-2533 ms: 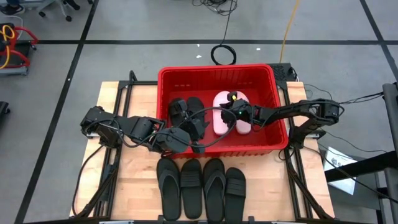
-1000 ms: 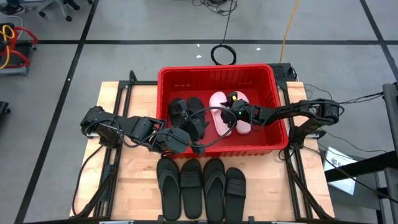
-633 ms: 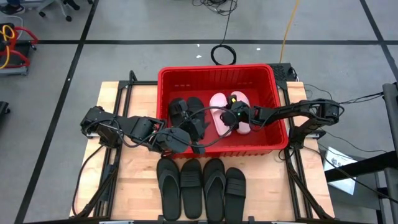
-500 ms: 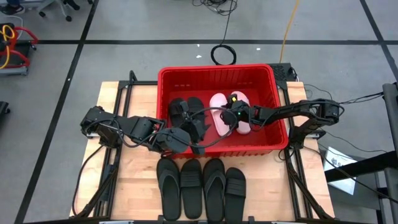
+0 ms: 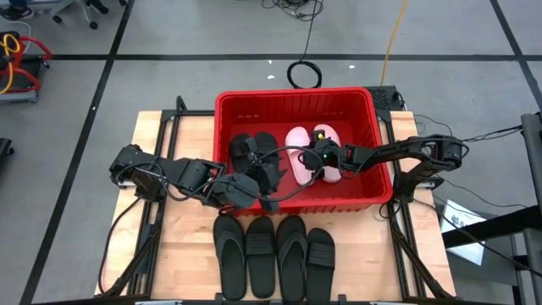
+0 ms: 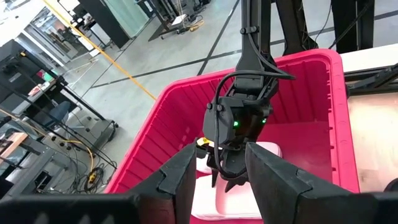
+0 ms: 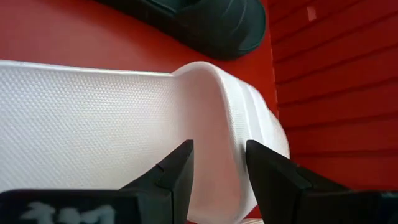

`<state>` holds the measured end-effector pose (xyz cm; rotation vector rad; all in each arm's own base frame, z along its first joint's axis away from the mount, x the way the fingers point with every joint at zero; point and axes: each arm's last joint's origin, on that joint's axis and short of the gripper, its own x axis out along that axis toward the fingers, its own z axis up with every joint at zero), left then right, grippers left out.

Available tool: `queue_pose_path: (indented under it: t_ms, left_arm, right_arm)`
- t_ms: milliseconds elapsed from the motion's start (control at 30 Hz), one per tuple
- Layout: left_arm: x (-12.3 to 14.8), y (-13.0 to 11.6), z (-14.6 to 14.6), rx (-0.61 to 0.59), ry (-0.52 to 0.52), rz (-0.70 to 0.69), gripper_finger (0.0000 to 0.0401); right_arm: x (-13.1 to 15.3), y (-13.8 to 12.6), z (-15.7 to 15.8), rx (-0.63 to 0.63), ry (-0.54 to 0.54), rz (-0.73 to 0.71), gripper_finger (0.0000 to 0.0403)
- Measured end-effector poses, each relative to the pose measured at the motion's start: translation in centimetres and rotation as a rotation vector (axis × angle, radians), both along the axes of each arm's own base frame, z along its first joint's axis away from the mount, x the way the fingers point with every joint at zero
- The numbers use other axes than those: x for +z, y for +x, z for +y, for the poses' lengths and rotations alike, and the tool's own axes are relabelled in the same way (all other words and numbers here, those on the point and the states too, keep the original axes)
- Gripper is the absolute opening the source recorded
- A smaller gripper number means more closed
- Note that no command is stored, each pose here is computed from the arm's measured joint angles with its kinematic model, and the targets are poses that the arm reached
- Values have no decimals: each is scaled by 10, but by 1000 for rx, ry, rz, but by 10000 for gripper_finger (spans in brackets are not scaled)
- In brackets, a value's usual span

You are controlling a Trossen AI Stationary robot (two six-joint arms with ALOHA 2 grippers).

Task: Pick and place slides into bin
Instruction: Put the pink slide into the red bin, then put the black slipper into the red bin

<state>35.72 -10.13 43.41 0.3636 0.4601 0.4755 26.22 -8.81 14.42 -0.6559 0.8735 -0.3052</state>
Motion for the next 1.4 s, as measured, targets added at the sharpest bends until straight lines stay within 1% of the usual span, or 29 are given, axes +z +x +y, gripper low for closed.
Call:
queue_pose_path:
  t_ms: [133, 233, 567, 700, 767, 833, 967, 1200, 1300, 1400]
  left_arm:
    - [0, 0, 0, 0, 0, 0, 147]
    - [0, 0, 0, 0, 0, 0, 147]
    - [0, 0, 0, -1, 0, 1, 147]
    - [0, 0, 0, 2, 1, 0, 147]
    - [1, -1, 0, 1, 1, -2, 147]
    - [6, -7, -3, -9, -7, -14, 147]
    - [18, -26, -7, -6, -96, -75, 147]
    - [20, -65, -18, 32, -265, -47, 147]
    - [12, -80, -26, 37, -393, 27, 147]
    - [2, -93, -35, 53, -566, 135, 147]
  right_arm:
    - [1, 0, 0, -43, 41, -39, 133]
    - [9, -2, 1, -69, 62, -83, 133]
    - [37, -16, 9, -70, 72, -134, 131]
    - [57, -23, 20, -31, 57, -203, 130]
    - [71, -27, 29, 4, 47, -263, 130]
    - [85, -32, 38, 42, 38, -328, 130]
    - [111, -47, 57, 103, 49, -459, 130]
    - [146, -78, 87, 224, 134, -683, 130]
    - [156, -90, 99, 300, 158, -740, 130]
    - [163, -100, 111, 375, 186, -778, 130]
